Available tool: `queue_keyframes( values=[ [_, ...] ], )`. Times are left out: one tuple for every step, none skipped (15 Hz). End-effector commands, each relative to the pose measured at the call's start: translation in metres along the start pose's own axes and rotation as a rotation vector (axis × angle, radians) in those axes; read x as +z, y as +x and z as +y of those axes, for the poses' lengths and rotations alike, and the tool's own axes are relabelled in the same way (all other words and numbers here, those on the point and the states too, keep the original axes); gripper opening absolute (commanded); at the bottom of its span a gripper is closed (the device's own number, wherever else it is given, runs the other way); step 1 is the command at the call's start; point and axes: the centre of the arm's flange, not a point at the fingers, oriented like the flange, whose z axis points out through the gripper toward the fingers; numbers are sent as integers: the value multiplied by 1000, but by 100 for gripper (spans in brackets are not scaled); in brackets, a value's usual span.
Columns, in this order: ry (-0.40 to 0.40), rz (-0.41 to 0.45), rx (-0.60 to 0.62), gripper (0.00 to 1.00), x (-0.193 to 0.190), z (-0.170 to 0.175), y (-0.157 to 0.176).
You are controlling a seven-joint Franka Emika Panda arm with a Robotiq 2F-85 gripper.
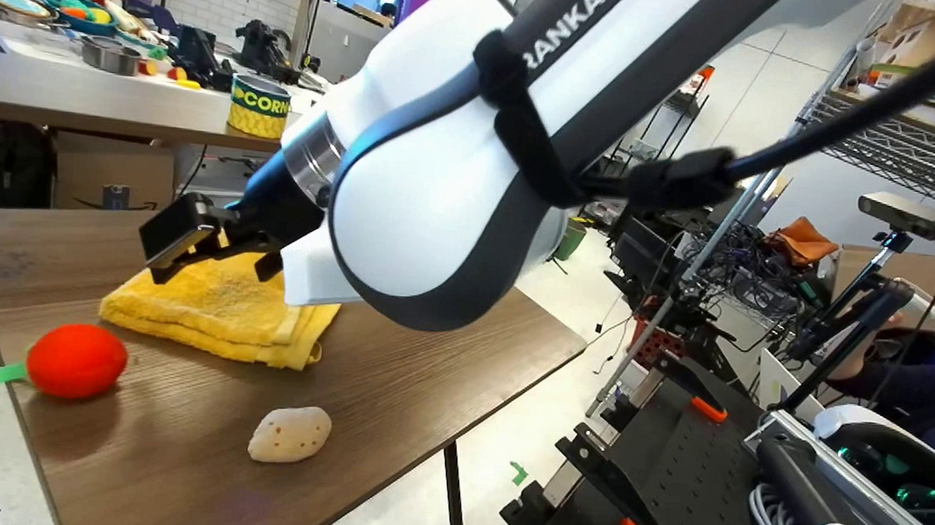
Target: Use the towel to clean the table, then move the brown plushy to the right and clean the table
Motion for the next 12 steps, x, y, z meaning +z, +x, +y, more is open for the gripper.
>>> queue_keyframes(
  values=[
    [28,36,-8,100,-64,-26,-23],
    [48,37,-19,100,-68,-32,-26],
    [64,44,-21,100,-71,-38,-28],
    [85,39,-28,100,-68,-45,-28],
    [99,32,-28,100,-63,-50,-28],
    [107,9,-23,100,-56,-56,-27],
    [118,0,-19,100,-49,-60,-27],
    [127,-14,-19,100,-42,-64,-29],
    [131,-23,-15,100,-37,-66,-30],
    [132,-39,-7,100,-31,-68,-30],
    [130,-59,-1,100,-25,-68,-31],
    [127,-95,11,100,-17,-66,-32]
  ],
)
